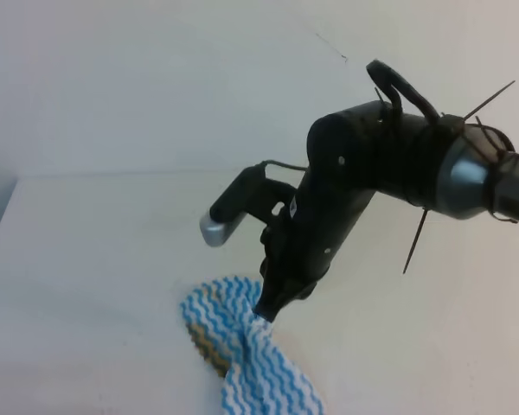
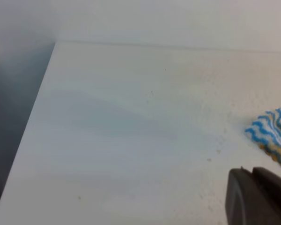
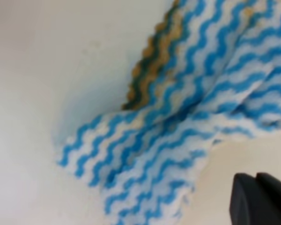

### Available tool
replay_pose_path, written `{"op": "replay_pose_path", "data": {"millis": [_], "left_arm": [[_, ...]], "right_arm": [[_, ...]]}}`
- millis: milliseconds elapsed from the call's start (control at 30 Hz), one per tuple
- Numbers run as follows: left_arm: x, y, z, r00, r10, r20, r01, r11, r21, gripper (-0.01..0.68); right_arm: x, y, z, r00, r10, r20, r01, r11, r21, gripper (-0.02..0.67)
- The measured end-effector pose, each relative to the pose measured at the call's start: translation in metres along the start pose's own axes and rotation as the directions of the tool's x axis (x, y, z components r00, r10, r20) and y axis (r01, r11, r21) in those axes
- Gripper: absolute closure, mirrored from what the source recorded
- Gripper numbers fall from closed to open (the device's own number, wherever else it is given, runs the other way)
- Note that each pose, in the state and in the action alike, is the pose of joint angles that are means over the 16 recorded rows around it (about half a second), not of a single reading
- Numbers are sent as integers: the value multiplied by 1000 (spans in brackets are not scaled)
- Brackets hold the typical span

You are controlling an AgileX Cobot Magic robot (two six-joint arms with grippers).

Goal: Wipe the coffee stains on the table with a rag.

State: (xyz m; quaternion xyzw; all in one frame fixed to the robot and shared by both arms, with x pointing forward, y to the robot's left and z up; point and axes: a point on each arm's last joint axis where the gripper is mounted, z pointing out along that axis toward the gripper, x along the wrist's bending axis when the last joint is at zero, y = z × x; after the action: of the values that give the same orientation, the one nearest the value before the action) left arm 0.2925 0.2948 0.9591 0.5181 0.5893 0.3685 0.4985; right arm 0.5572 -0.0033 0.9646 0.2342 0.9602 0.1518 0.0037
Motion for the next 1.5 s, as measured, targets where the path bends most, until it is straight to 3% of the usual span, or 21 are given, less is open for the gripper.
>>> {"op": "replay_pose_path", "data": {"millis": [367,767,1233,1500], "left_arm": [[0,0,0,1000,0,0,0,1000,0,677],[0,0,0,1000,0,0,0,1000,0,677],[0,0,0,1000,0,0,0,1000,0,677],[0,0,0,1000,-1,0,1,1000,0,677]], "right_arm": [[20,-26,17,995,4,-98,-3,1000,19,639],[33,-20,7,996,-26,-89,17,995,-97,639],[18,-14,54,1000,4,1,-4,988,-156,640],[-14,-20,65,989,143,44,-133,974,-186,640]]}}
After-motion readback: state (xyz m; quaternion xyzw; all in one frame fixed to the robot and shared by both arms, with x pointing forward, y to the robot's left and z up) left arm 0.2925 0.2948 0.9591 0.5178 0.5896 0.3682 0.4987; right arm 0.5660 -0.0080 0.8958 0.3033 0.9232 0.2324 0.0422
